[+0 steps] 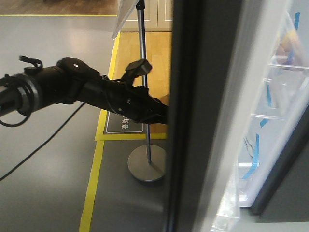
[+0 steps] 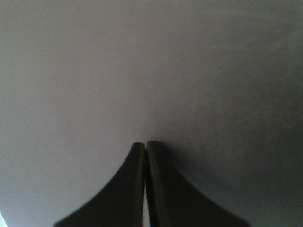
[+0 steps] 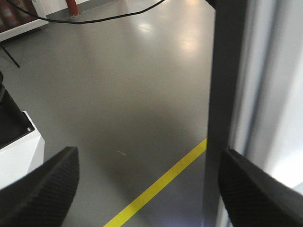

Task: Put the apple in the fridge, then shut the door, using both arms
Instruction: 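Reach the left gripper to the outer edge of the refrigerator door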

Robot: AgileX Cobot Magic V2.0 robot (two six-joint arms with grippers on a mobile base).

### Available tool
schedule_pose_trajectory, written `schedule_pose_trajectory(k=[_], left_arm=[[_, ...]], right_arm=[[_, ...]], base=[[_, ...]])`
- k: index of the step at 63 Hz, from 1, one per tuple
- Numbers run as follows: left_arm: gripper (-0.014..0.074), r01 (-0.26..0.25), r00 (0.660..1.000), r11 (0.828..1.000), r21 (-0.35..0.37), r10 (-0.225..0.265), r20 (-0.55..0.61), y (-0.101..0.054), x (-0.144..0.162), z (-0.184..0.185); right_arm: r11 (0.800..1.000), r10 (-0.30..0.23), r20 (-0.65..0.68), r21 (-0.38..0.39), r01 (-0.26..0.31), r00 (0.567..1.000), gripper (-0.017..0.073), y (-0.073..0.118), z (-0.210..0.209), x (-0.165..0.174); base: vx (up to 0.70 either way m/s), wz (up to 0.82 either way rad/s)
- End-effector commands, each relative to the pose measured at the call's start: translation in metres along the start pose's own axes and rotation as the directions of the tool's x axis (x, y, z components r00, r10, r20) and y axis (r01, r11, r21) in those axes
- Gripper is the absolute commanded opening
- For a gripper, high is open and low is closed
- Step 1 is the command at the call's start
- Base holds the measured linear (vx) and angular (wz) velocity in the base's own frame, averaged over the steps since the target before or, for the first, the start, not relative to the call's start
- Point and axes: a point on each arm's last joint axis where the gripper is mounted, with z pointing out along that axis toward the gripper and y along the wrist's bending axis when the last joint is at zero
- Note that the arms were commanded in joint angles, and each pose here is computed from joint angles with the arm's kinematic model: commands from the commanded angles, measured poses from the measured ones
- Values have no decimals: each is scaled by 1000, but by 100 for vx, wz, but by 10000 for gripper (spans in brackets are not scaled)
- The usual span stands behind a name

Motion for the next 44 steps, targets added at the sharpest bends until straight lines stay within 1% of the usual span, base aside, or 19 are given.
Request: schedule_pose_trajectory(k=[1,5,13,17,27,34,35,37,40,42,44], left_arm=[[-6,-51,996,993,104,44,73,-47,-13,-4],[-6,-75,996,990,117,68,61,-57,-11,3],[-6,-93,995,985,144,89,38,-71,-5,14],[-6,-103,995,984,146,99,29,-74,-4,16],[-6,-123,992,983,134,122,18,-74,-3,14],[-6,-179,984,981,72,178,24,-79,-6,3],[-6,-189,982,980,54,188,23,-79,-6,1],[-6,-193,981,981,22,193,27,-81,-8,-4],[-6,-210,977,977,-32,211,41,-86,-11,-15],[-6,-230,972,970,-76,233,36,-87,-12,-21],[-6,-233,970,966,-116,239,40,-90,-13,-29]], right_arm=[[1000,5,66,4,-5,998,576,0,-2,-11],[1000,5,66,4,-5,998,576,0,-2,-11],[1000,5,66,4,-5,998,576,0,-2,-11],[1000,5,66,4,-5,998,576,0,-2,-11],[1000,5,66,4,-5,998,576,0,-2,-11],[1000,5,66,4,-5,998,576,0,-2,-11],[1000,4,66,5,-5,998,576,0,-2,-11],[1000,4,66,5,-5,998,576,0,-2,-11],[1000,4,66,5,-5,998,576,0,-2,-11],[1000,4,66,5,-5,998,576,0,-2,-11],[1000,4,66,5,-5,998,576,0,-2,-11]], base=[[0,0],[0,0],[0,0],[0,0],[0,0],[0,0],[0,0],[0,0],[0,0],[0,0],[0,0]])
